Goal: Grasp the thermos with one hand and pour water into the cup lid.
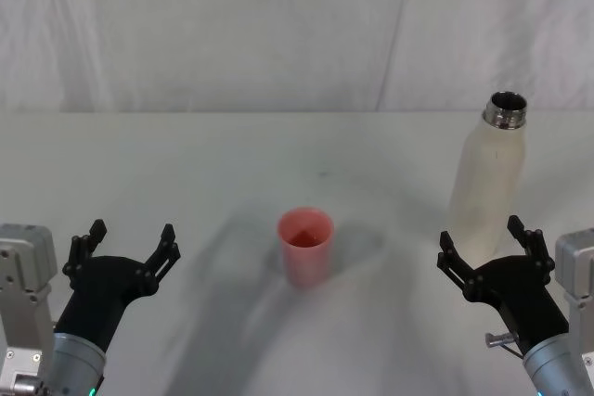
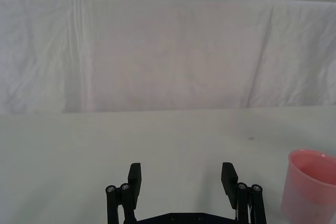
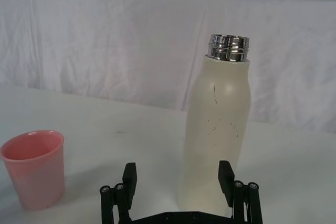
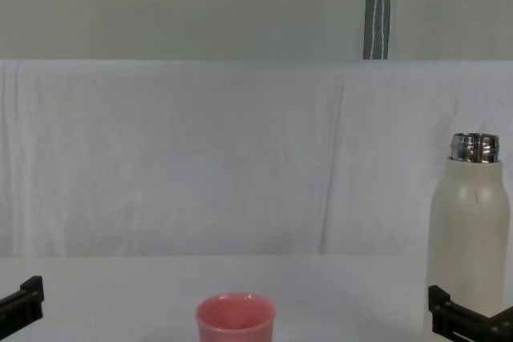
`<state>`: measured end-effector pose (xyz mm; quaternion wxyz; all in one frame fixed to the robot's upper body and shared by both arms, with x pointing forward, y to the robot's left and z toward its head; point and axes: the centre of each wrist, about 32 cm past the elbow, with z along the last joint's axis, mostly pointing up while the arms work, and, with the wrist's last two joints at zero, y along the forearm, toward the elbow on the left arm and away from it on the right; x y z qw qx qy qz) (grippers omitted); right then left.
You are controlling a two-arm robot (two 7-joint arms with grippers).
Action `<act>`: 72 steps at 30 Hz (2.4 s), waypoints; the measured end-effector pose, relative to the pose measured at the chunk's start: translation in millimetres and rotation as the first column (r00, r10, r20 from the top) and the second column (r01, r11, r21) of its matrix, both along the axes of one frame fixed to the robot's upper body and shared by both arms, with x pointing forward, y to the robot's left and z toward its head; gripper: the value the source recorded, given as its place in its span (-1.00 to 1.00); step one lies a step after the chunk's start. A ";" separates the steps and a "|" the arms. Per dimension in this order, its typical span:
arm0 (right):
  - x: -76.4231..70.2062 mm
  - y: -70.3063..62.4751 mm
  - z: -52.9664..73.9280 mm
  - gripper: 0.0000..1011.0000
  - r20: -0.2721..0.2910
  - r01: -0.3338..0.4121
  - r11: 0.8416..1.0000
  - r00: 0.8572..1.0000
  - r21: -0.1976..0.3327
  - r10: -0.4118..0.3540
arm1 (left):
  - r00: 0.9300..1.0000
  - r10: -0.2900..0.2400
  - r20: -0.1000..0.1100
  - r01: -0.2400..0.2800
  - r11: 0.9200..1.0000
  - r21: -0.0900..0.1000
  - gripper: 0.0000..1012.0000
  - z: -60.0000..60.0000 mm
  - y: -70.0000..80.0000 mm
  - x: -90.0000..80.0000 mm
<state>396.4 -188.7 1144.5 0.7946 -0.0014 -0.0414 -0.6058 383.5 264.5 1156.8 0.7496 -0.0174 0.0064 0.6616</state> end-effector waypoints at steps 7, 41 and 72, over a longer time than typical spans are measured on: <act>0.0 0.0 0.0 0.98 0.000 0.000 1.000 1.000 0.000 0.000 | 1.000 0.000 0.000 0.000 1.000 0.000 0.98 0.0 0.0 0.0; 0.0 0.0 0.0 0.98 0.000 0.000 1.000 1.000 0.000 0.000 | 1.000 0.000 0.000 0.000 1.000 0.000 0.98 0.0 0.0 0.0; 14.3 -12.7 -3.0 0.98 0.008 0.036 0.996 0.999 0.082 -0.037 | 1.000 0.000 0.000 0.000 1.000 0.000 0.98 0.0 0.0 0.0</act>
